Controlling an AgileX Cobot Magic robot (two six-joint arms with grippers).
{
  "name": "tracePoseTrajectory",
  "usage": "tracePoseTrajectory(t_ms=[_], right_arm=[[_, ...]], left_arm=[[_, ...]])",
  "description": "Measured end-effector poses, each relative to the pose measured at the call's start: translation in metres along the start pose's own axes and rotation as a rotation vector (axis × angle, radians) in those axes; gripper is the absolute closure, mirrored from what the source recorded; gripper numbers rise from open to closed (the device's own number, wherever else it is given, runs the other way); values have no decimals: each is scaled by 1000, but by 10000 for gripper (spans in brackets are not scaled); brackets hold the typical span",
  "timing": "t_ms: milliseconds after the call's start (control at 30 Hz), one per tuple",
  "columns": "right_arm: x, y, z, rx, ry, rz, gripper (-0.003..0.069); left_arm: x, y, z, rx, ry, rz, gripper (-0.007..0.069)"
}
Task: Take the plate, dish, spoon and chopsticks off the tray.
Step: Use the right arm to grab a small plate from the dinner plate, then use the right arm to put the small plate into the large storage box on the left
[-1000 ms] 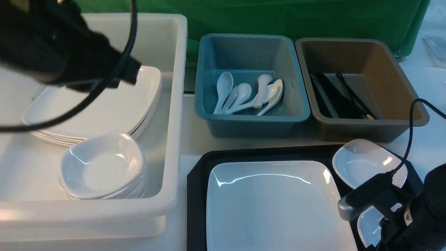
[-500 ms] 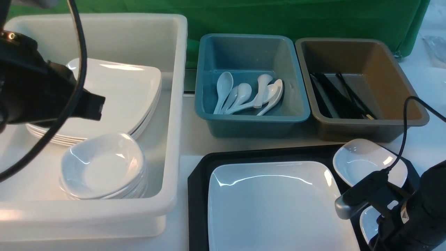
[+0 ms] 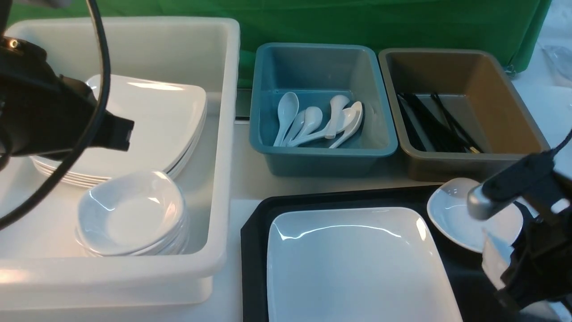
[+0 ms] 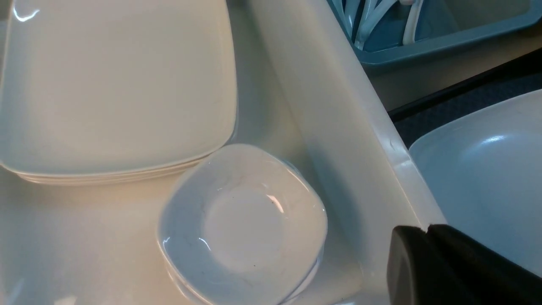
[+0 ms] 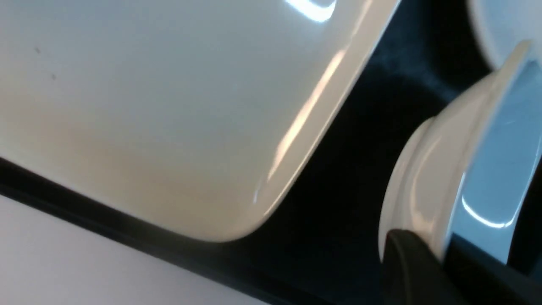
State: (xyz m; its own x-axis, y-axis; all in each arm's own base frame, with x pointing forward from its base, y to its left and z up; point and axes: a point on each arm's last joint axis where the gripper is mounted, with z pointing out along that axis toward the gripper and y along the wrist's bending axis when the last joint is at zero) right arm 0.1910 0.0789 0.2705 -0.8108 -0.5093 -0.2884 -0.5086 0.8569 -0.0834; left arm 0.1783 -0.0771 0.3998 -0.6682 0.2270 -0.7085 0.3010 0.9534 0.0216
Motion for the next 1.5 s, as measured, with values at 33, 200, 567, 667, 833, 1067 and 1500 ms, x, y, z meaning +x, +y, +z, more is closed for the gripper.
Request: tracePoseTrajectory(t_ms=[33, 200, 567, 667, 833, 1067, 1500], right_arm=[[-3, -1, -12, 5, -30, 3, 594], [-22, -3, -49, -5, -140, 18, 594], [-106, 46, -131, -159, -465, -178, 594], [-137, 83, -133, -217, -498, -299, 594], [-182, 145, -126, -290, -536, -443, 594], [-222, 216, -80, -340, -524, -566, 594], [-241, 276, 19, -333, -469, -699, 559]], left_arm=[[-1, 1, 0, -15, -10, -4, 612], [-1, 14, -1, -133, -15, -10, 612], [30, 102, 1, -371, 108, -405, 611], [41, 118, 1, -346, 102, -516, 611], [52, 125, -8, -316, 12, -615, 611], [50, 117, -28, -341, -97, -593, 611], [51, 116, -28, -331, -93, -594, 611]])
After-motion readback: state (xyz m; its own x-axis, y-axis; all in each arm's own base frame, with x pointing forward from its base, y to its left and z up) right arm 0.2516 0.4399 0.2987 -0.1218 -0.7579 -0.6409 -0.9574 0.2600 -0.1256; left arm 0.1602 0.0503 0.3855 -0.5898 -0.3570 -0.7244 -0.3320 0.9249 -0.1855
